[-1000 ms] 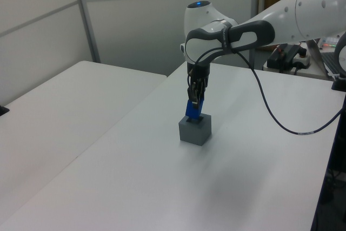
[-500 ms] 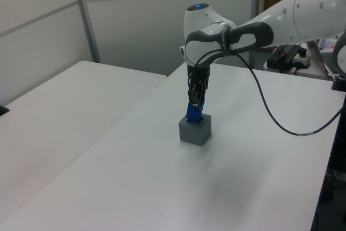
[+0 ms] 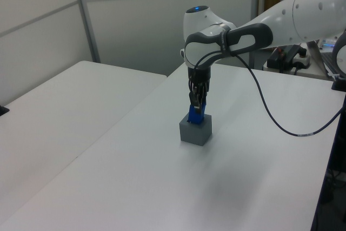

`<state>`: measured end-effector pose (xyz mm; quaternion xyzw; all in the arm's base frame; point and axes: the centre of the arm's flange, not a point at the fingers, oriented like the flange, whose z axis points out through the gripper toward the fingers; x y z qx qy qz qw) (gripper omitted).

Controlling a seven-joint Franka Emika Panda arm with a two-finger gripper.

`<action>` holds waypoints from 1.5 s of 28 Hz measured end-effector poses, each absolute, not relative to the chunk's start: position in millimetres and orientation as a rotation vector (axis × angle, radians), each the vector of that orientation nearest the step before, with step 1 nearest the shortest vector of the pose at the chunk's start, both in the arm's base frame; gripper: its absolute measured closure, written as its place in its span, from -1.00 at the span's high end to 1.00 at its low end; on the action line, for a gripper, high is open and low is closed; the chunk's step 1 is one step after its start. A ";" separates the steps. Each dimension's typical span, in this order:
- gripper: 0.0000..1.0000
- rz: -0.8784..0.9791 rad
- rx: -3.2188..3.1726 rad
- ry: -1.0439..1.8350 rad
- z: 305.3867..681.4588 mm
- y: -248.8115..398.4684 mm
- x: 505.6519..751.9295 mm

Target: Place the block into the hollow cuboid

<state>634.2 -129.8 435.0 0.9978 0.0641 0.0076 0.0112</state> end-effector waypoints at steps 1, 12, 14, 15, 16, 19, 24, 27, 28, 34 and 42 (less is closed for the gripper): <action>0.02 0.018 3.114 0.200 434.6 -129.7 633.8; 0.06 0.005 3.116 0.203 433.3 -129.1 633.0; 0.17 0.004 3.116 0.203 433.0 -129.1 633.1; 0.36 0.003 3.116 0.203 432.5 -129.1 633.1; 0.43 0.002 3.116 0.203 432.3 -129.1 633.2; 0.65 0.003 3.116 0.203 432.3 -129.1 633.3; 0.98 0.010 3.116 0.202 434.5 -129.2 634.2; 1.00 0.022 3.114 0.202 438.1 -129.3 635.5; 1.00 0.026 3.114 0.202 439.4 -129.4 635.9; 1.00 0.072 3.106 0.182 454.8 -131.0 639.6; 1.00 0.111 3.101 0.075 489.3 -142.0 637.2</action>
